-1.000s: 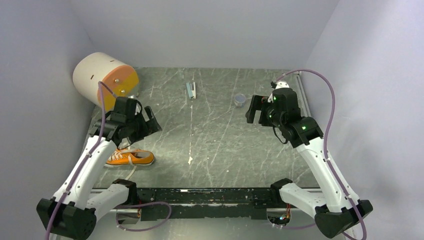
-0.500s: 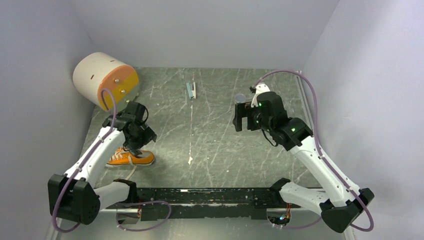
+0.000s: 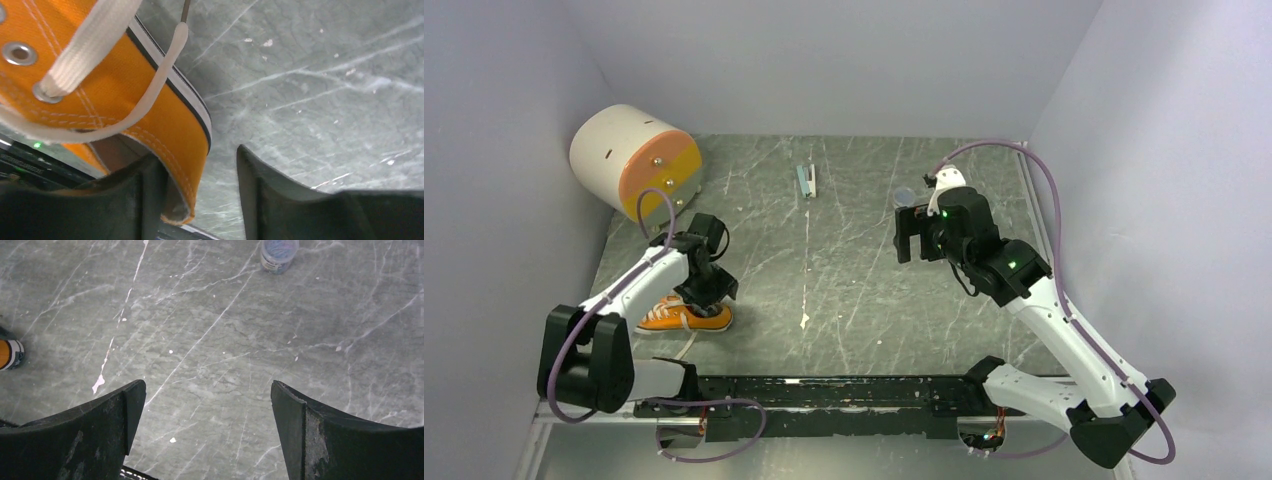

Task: Tie the shoes

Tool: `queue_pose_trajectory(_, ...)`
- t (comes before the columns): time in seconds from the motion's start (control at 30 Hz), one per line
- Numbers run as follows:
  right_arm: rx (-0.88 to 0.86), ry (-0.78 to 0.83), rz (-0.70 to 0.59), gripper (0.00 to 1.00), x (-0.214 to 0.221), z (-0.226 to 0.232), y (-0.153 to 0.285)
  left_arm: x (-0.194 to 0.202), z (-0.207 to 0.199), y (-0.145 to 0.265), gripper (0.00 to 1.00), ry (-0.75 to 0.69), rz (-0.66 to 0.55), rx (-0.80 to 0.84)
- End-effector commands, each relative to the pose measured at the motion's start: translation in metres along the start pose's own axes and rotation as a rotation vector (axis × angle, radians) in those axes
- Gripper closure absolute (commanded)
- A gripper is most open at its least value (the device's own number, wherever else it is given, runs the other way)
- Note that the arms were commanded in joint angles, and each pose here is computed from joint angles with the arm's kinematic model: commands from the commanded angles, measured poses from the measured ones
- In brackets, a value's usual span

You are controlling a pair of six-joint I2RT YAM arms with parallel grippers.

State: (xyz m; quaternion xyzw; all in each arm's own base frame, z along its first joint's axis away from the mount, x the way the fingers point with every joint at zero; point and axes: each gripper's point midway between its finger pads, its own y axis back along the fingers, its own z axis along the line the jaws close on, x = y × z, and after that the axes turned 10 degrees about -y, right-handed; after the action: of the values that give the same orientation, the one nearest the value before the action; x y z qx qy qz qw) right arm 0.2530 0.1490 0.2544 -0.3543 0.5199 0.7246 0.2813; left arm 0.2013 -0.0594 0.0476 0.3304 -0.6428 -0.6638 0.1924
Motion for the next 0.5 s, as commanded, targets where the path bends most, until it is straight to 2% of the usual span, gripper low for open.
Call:
queue_pose_trajectory(0.0,0.029,0.016,-0.059,0.00,-0.012,-0.004,0.002,0.003,-0.012,-0.010,0.56,0.007,0.043,0.044)
queue_pose_trajectory(0.07,0.039,0.017,-0.065,0.00,-0.013,-0.006,0.002,-0.001,-0.016,-0.006,0.67,-0.005,0.029,0.063)
queue_pose_trajectory(0.1,0.042,0.017,-0.067,0.00,-0.014,-0.006,0.003,-0.003,-0.016,-0.001,0.75,-0.009,0.018,0.067)
queue_pose_trajectory(0.13,0.042,0.017,-0.068,0.00,-0.015,-0.006,0.003,-0.006,-0.014,0.005,0.88,-0.009,0.005,0.063)
queue_pose_trajectory(0.17,0.043,0.018,-0.066,0.00,-0.015,-0.006,0.003,-0.011,-0.013,0.014,0.94,-0.003,-0.011,0.057)
queue_pose_trajectory(0.33,0.056,0.017,-0.078,0.00,-0.021,-0.007,0.006,-0.048,-0.016,0.080,0.95,0.016,-0.192,0.150)
queue_pose_trajectory(0.4,0.061,0.017,-0.074,0.00,-0.020,-0.008,0.006,-0.076,-0.020,0.125,0.95,0.014,-0.332,0.234)
queue_pose_trajectory(0.47,0.061,0.014,-0.071,0.00,-0.019,-0.008,0.005,-0.094,-0.009,0.159,0.95,0.022,-0.431,0.227)
